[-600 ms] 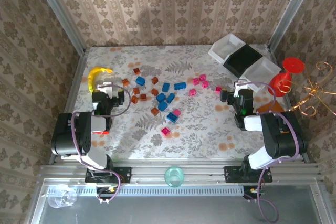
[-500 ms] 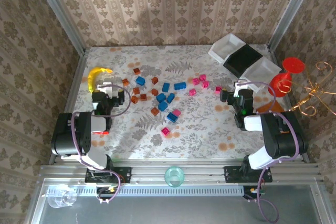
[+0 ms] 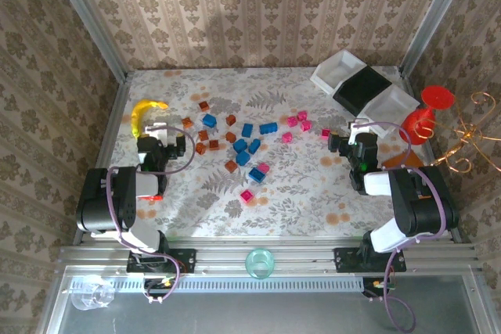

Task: Sort the legos into containers by color
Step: Move the container to the top-center of the table.

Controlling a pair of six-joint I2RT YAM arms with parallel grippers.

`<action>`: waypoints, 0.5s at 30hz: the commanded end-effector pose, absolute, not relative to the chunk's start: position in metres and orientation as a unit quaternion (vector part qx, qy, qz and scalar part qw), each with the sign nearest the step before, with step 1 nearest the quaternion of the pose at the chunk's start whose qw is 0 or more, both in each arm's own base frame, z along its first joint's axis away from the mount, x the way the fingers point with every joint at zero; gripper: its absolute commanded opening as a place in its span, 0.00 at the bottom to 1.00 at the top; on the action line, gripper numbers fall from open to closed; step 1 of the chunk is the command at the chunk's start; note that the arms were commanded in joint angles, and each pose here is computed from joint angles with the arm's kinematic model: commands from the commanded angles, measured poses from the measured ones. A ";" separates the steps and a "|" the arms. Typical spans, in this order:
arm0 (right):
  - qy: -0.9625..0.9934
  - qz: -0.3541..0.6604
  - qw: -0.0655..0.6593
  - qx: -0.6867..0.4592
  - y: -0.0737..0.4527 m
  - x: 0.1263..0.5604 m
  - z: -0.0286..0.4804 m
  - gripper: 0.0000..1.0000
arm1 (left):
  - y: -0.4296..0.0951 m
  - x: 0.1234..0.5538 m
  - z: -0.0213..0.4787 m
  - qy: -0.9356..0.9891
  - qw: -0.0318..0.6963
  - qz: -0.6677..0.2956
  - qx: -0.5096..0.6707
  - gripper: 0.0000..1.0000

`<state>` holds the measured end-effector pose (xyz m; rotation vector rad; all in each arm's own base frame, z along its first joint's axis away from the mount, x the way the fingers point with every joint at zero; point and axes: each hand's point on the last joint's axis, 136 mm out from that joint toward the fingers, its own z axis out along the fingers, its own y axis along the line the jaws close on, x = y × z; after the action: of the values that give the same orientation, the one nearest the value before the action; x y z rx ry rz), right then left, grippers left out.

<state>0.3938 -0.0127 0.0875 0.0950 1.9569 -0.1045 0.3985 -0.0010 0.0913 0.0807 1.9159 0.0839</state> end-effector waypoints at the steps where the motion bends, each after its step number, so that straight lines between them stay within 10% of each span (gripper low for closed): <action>1: 0.818 -0.035 0.573 0.042 -0.011 0.399 0.099 1.00 | -0.004 0.401 0.096 0.812 0.580 0.034 0.047 1.00; 15: 0.815 -0.057 0.576 0.020 0.001 0.388 0.143 1.00 | -0.004 0.391 0.131 0.802 0.594 0.038 0.047 1.00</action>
<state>0.3875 -0.0058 0.1022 0.0745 1.9547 -0.1060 0.3941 -0.0022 0.1019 0.0852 1.9126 0.0774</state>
